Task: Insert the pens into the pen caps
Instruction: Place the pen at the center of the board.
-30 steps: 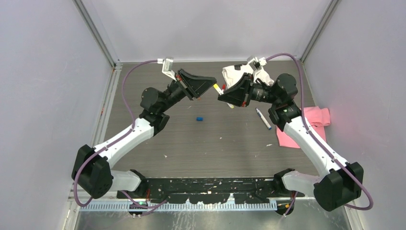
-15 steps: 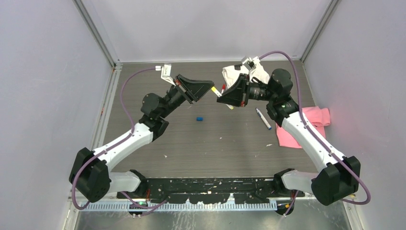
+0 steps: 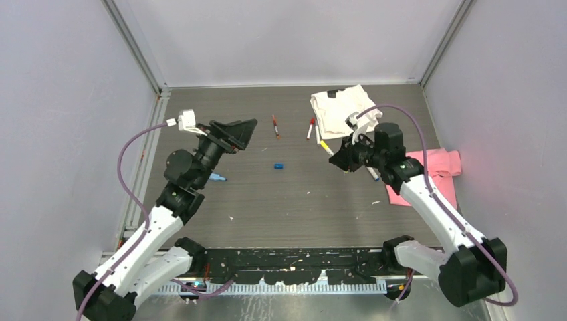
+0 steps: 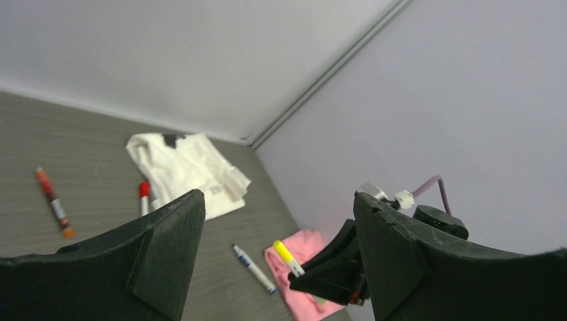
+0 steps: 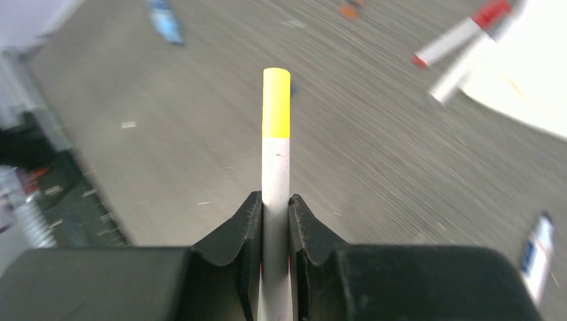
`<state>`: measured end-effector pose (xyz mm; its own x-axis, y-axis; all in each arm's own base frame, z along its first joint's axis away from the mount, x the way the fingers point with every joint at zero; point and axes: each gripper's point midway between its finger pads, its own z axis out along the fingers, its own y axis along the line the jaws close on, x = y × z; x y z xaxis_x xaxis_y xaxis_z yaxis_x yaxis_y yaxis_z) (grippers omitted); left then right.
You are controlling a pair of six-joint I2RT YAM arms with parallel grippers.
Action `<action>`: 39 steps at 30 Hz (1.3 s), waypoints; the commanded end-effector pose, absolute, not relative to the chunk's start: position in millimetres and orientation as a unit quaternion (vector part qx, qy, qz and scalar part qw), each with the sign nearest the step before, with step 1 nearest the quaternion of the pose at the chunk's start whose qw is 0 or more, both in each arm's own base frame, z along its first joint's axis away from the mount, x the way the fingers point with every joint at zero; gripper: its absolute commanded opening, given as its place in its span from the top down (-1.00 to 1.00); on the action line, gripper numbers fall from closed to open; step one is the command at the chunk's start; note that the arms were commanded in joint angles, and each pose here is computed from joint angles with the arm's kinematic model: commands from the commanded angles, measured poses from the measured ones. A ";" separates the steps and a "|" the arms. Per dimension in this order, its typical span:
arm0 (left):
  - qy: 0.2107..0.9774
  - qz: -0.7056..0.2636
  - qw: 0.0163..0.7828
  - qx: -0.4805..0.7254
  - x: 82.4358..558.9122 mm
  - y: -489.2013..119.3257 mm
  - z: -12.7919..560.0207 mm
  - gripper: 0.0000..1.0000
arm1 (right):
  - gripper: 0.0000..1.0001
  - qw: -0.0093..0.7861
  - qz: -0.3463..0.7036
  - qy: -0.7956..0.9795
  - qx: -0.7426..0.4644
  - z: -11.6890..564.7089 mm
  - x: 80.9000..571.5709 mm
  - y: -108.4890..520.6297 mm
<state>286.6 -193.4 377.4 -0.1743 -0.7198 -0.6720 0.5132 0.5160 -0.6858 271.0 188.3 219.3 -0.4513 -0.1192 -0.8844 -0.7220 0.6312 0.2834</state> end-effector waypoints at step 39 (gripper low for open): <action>0.765 -0.373 0.511 -0.122 342.8 -206.3 272.1 -0.51 | 0.31 0.373 0.206 0.904 0.021 79.5 511.1 197.4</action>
